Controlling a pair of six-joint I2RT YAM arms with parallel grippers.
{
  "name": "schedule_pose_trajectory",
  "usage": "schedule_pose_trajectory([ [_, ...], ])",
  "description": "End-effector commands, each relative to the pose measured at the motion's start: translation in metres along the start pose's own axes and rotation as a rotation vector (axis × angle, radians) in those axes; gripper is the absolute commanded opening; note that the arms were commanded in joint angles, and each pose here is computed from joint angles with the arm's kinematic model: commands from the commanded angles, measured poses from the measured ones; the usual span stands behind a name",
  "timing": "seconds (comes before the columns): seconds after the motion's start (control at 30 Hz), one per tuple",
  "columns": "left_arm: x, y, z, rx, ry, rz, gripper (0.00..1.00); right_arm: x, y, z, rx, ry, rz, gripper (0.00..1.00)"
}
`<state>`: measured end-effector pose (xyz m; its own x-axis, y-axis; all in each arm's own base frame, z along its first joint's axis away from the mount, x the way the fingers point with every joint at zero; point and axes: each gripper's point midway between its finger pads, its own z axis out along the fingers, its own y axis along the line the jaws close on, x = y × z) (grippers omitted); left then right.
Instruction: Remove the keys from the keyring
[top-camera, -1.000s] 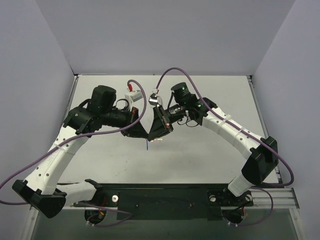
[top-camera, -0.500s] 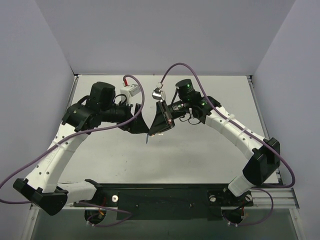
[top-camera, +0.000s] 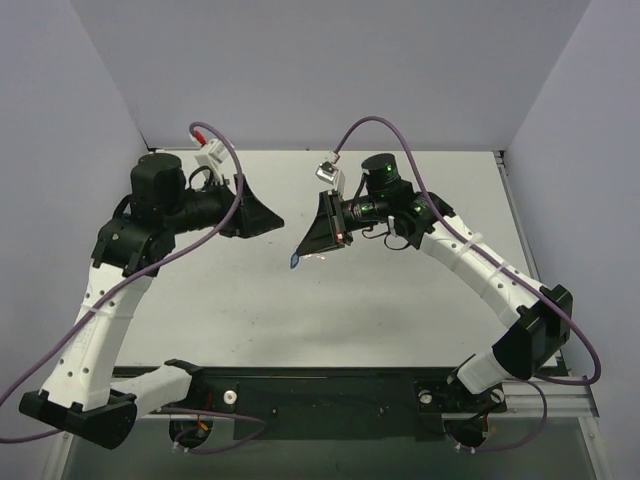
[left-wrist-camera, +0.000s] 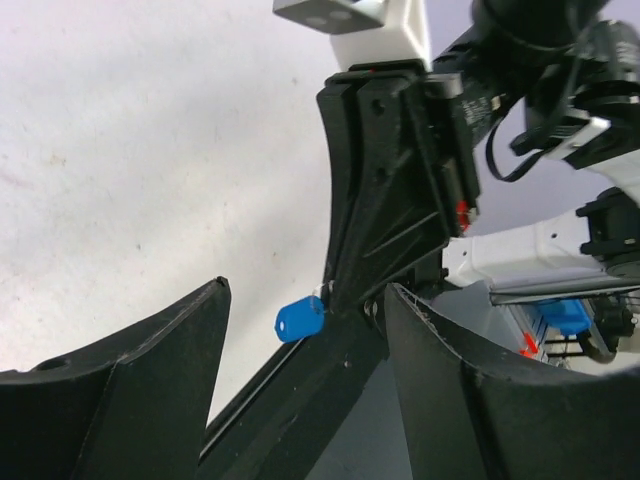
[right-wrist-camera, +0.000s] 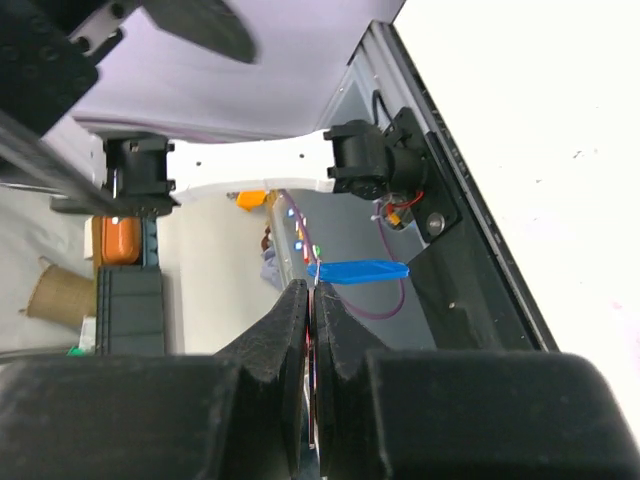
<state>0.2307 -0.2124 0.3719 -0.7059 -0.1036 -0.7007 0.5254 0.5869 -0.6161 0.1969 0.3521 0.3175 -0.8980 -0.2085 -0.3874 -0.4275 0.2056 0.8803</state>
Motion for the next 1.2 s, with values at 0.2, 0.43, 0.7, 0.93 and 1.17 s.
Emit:
schedule_pose_trajectory([
  [0.2,-0.054,-0.044,-0.029,0.271,-0.295,-0.067,0.70,-0.033,0.047,-0.022,-0.019,-0.162,-0.160,0.00],
  [0.43,-0.069,-0.049,-0.041,0.300,-0.401,-0.092,0.66,-0.059,0.082,-0.031,-0.124,-0.326,-0.185,0.00],
  [0.7,-0.073,-0.055,-0.046,0.392,-0.482,-0.151,0.63,-0.079,0.108,-0.033,-0.254,-0.409,-0.167,0.00],
  [0.93,-0.076,-0.056,-0.047,0.408,-0.504,-0.164,0.59,-0.080,0.114,-0.034,-0.273,-0.419,-0.173,0.00],
  [1.17,-0.079,-0.052,-0.049,0.417,-0.551,-0.174,0.57,-0.083,0.114,-0.032,-0.282,-0.434,-0.162,0.00],
])
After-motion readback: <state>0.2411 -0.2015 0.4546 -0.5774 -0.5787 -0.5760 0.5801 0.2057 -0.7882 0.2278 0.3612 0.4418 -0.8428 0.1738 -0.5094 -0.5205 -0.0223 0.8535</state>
